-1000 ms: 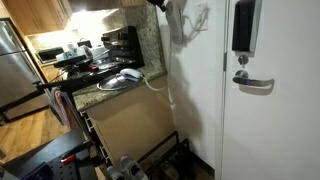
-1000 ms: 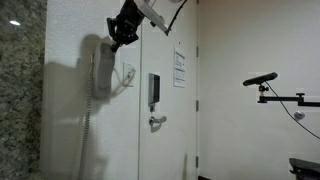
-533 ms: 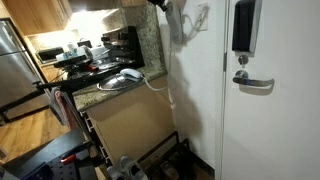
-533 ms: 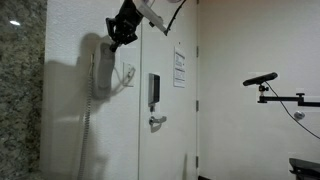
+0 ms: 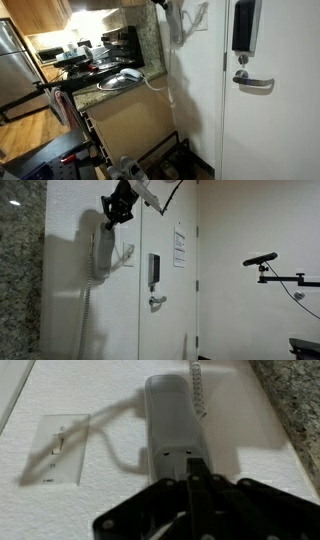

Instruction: Unhang the phone receiver, put it on the counter, and then press the button of the thing on the wall

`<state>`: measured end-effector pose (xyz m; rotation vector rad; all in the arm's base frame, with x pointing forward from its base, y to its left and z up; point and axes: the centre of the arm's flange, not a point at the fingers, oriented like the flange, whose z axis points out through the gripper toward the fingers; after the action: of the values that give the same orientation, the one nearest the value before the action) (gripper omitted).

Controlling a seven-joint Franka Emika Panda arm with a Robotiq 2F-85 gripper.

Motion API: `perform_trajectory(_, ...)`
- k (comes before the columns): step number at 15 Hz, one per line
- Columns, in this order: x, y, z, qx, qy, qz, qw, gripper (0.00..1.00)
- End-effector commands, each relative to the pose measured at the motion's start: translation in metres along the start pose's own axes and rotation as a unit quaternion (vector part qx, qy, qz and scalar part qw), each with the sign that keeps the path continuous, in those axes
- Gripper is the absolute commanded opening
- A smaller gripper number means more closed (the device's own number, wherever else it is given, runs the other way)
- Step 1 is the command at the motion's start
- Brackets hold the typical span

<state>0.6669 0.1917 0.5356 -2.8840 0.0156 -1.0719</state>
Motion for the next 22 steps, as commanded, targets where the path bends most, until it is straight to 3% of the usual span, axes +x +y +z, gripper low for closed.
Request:
perform_trajectory(1,0.017,-0.007,0.011,0.010,0.000,-0.006,0.9999,0.00)
perform_trajectory(12,0.010,-0.007,0.017,-0.005,-0.038,-0.006,0.9992,0.00)
perform_trajectory(22,0.010,0.006,0.014,-0.027,-0.040,-0.001,0.9988,0.00)
